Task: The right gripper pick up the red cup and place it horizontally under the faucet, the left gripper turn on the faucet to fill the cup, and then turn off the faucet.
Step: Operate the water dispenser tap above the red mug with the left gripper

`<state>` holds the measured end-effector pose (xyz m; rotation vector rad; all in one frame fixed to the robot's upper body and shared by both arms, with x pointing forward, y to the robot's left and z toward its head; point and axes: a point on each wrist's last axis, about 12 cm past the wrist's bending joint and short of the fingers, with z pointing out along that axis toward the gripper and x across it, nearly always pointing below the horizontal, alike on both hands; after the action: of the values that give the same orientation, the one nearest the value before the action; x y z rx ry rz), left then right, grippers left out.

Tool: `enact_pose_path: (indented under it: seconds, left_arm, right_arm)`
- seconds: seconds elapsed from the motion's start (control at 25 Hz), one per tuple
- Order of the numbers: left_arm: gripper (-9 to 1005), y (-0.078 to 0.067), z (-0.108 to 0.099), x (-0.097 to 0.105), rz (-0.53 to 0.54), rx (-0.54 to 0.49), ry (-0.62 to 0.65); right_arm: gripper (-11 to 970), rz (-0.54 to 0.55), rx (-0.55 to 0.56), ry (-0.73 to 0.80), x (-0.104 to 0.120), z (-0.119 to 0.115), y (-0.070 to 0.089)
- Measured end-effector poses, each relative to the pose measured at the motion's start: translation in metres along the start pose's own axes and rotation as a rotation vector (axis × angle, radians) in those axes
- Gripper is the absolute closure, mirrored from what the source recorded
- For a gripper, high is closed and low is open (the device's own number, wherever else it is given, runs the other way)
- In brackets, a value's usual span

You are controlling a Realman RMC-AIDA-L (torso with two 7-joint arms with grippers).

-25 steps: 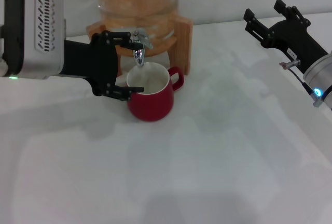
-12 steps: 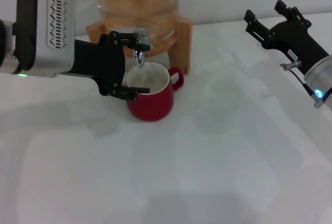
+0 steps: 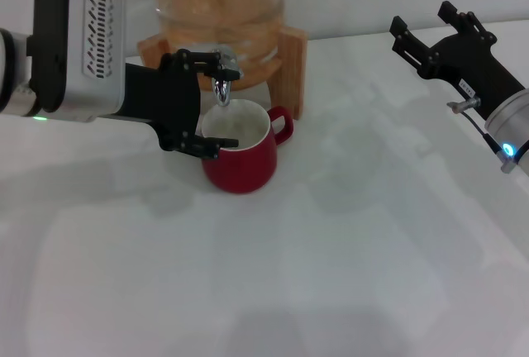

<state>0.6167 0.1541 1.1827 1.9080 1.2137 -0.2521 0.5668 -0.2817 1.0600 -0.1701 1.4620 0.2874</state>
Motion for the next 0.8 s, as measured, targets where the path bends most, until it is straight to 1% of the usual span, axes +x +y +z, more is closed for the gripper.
enact_pose_path:
  seconds: [0.4, 0.8]
  left_arm:
    - [153, 0.004, 0.005, -0.001, 0.014, 0.014, 0.000]
    - [153, 0.010, 0.012, -0.004, 0.043, 0.012, 0.002]
  right_arm:
    - [127, -0.003, -0.002, -0.004, -0.001, 0.001, 0.001]
    - [128, -0.005, -0.001, -0.013, -0.002, 0.000, 0.000]
